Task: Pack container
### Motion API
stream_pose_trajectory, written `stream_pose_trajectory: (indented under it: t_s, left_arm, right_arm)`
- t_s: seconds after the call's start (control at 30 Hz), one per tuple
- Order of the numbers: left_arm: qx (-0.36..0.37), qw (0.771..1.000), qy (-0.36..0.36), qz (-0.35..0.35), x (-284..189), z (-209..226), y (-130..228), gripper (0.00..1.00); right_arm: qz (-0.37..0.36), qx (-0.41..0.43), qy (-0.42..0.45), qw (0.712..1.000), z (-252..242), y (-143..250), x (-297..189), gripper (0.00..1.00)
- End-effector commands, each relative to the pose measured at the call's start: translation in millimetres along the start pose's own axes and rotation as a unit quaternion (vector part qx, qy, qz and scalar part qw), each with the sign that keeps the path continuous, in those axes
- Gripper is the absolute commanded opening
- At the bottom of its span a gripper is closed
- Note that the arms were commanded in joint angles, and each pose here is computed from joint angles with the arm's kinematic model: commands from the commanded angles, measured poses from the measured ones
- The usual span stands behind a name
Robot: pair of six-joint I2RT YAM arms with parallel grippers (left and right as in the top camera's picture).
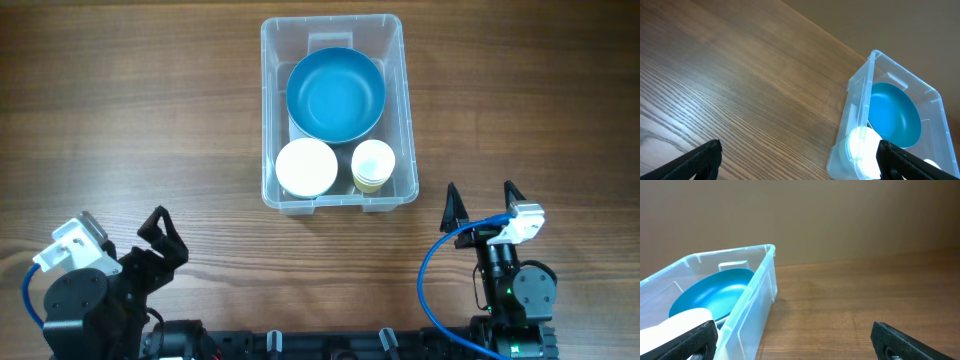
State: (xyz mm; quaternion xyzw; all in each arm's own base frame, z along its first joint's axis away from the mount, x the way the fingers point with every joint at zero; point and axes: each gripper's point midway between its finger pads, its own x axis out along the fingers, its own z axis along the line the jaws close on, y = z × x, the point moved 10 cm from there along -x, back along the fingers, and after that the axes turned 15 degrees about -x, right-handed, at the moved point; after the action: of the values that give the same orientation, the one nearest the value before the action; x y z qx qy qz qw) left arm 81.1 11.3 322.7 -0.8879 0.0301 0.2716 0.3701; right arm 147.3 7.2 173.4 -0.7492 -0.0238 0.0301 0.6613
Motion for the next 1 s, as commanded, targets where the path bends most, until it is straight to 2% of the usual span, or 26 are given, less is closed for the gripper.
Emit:
stream_pose_trajectory:
  t_s: [0.0, 0.57, 0.67, 0.83, 0.97]
  left_arm:
    - [0.009, 1.0, 0.007, 0.005, -0.1, -0.4, 1.4, 1.0]
    - [0.009, 1.0, 0.007, 0.005, -0.1, -0.4, 1.4, 1.0]
    - [0.028, 1.0, -0.011, 0.008, -0.9, 4.6, 4.0, 1.0]
    - [0.04, 0.999, -0.002, -0.003, 15.9, 27.0, 28.1, 1.0]
    - [0.03, 0.996, 0.055, -0.057, 51.3, 42.2, 49.3, 1.0]
  right_arm:
    - [-0.01, 0.01, -0.01, 1.0, 1.8, -2.2, -0.8, 1.0]
    - [-0.01, 0.01, -0.01, 1.0, 1.8, -2.2, -0.8, 1.0]
    - [-0.01, 0.01, -0.01, 1.0, 1.8, -2.2, -0.8, 1.0]
    - [-0.01, 0.01, -0.01, 1.0, 1.8, -2.2, -0.8, 1.0]
    - [-0.01, 0.01, -0.01, 1.0, 1.8, -2.2, -0.8, 1.0]
